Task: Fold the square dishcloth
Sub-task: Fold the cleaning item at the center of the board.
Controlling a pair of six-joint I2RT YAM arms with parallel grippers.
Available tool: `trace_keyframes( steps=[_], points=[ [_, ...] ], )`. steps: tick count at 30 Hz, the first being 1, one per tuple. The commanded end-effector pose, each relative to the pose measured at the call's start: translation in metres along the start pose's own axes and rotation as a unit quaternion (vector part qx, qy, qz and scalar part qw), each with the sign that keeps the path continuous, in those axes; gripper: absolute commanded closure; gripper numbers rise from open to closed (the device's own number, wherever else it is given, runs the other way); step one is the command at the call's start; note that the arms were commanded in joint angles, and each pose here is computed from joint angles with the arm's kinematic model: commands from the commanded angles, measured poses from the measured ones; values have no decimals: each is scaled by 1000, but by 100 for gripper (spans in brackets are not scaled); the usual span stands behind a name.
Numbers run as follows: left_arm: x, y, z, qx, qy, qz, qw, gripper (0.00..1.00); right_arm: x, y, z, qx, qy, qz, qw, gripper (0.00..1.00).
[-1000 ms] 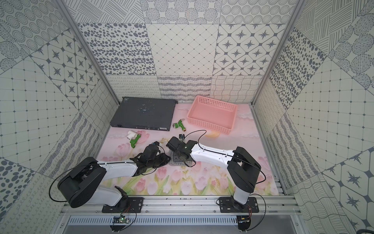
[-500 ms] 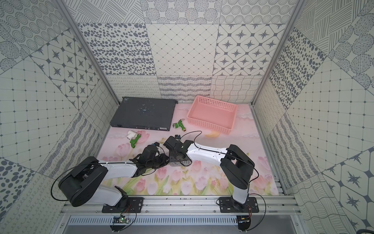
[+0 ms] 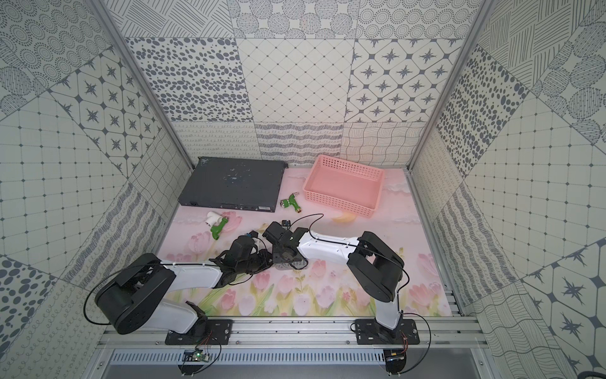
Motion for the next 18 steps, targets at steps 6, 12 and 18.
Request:
trace_keyframes(
  steps=[6, 12, 18],
  points=[
    [10, -9, 4, 27, 6, -19, 999, 86, 17, 4, 4, 1, 36, 14, 999, 92],
    [11, -10, 4, 25, 6, -21, 999, 86, 15, 2, 9, 6, 32, 19, 999, 87],
    [12, -9, 4, 21, 9, -24, 999, 85, 17, 3, 6, 10, 41, 19, 999, 76]
  ],
)
Point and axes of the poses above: each gripper's point midway between its finger pads, its own z axis out along the fingers, its own x axis along the line the jaws close on, y = z × x, the point moved 7 cm from there along -z, back along the fingers, and after that the axes turned 8 degrees about z, right-handed, at the moved point
